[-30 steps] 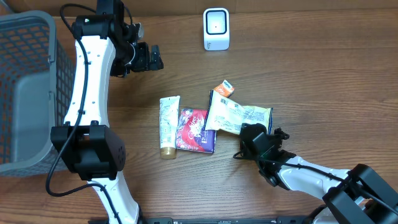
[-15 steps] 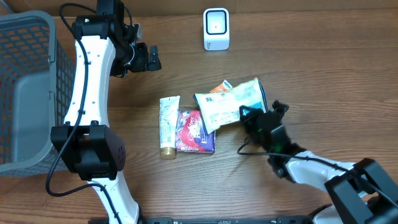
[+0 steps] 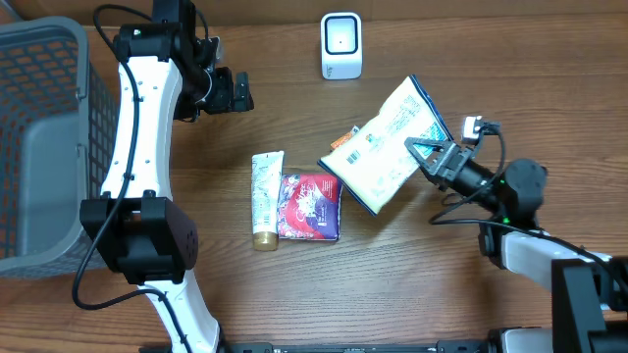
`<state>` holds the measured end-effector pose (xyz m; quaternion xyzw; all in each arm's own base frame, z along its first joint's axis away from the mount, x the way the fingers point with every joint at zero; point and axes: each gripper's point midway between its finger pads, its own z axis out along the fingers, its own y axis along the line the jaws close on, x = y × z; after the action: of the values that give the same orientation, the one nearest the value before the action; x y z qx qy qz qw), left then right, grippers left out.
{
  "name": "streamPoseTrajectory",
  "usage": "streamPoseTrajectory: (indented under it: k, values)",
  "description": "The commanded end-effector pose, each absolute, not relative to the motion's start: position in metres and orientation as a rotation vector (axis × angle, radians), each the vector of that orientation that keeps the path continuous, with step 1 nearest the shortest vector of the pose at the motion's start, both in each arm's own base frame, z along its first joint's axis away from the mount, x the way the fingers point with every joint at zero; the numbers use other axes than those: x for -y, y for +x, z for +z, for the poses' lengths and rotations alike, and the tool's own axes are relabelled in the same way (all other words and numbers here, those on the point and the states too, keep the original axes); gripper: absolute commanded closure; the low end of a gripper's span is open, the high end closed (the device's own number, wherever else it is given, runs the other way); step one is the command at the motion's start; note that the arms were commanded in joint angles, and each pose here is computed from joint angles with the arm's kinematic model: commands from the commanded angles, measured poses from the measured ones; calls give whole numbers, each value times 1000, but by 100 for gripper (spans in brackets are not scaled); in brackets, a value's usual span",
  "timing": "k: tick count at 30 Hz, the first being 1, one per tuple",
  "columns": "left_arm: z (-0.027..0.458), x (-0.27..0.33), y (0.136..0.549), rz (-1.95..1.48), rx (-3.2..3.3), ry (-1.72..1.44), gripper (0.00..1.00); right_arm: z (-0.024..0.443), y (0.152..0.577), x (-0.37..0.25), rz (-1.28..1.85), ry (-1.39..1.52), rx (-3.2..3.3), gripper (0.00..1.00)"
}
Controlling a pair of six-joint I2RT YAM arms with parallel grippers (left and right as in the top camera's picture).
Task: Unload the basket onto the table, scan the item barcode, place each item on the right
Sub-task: 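Lift the yellow snack bag and carry it up toward the scanner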
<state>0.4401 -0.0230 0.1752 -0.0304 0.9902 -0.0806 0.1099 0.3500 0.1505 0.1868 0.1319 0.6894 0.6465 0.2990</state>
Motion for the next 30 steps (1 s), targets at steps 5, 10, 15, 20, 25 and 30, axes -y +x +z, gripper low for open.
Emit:
streamPoseTrajectory:
  k: [5, 10, 15, 20, 25, 30]
  values:
    - [186, 22, 441, -219, -2882, -51, 0, 216, 321, -158, 1990, 374, -1884, 96]
    - [186, 23, 442, -219, -2879, -51, 0, 209, 323, -158, 2030, 494, -1919, 96]
    - [186, 19, 443, -217, -2873, -60, 0, 196, 330, -154, 1960, 528, -1930, 96]
    - [186, 20, 443, -218, -2873, -59, 0, 191, 335, -152, 1897, 501, -1924, 96]
    - [186, 20, 443, -217, -2873, -59, 0, 192, 341, -150, 1812, 419, -1904, 96]
    - [186, 19, 443, -217, -2873, -60, 0, 163, 377, -131, 1505, 494, -1985, 96]
